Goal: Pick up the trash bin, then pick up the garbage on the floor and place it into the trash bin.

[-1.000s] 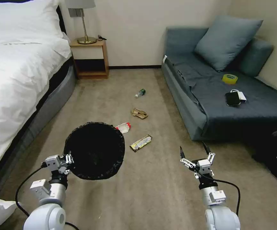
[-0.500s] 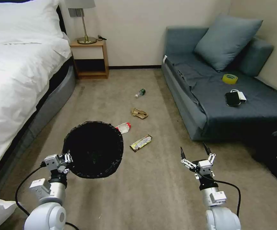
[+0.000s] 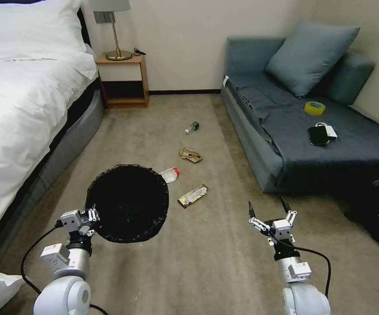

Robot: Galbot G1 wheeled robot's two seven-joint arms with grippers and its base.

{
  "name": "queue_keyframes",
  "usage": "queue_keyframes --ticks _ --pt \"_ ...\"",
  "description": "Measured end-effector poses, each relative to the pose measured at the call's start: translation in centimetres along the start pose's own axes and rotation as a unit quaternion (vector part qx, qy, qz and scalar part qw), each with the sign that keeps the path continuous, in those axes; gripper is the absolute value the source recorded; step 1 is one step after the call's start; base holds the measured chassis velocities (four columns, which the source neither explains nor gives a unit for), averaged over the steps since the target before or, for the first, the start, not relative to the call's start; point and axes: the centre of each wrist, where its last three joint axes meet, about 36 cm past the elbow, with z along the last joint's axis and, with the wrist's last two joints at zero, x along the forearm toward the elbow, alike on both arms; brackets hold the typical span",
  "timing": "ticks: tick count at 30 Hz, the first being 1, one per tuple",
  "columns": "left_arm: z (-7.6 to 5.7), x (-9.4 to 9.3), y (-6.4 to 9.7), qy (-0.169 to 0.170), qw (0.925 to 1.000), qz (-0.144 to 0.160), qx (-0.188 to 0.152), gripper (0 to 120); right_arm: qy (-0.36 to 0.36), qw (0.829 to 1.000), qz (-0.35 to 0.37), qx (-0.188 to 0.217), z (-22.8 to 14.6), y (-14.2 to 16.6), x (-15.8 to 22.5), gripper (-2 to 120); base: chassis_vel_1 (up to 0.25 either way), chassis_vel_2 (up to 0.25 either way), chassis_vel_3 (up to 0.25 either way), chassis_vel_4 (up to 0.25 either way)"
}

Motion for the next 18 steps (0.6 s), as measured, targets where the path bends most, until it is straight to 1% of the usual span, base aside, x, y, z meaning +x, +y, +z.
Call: queue_keyframes --ticks 18 --pt "0.03 0.00 0.13 -0.003 1.0000 -0.002 -0.001 4 0.002 1.000 0.000 -0.001 0.20 0.03 0.09 100 0.000 0.000 0.000 0.000"
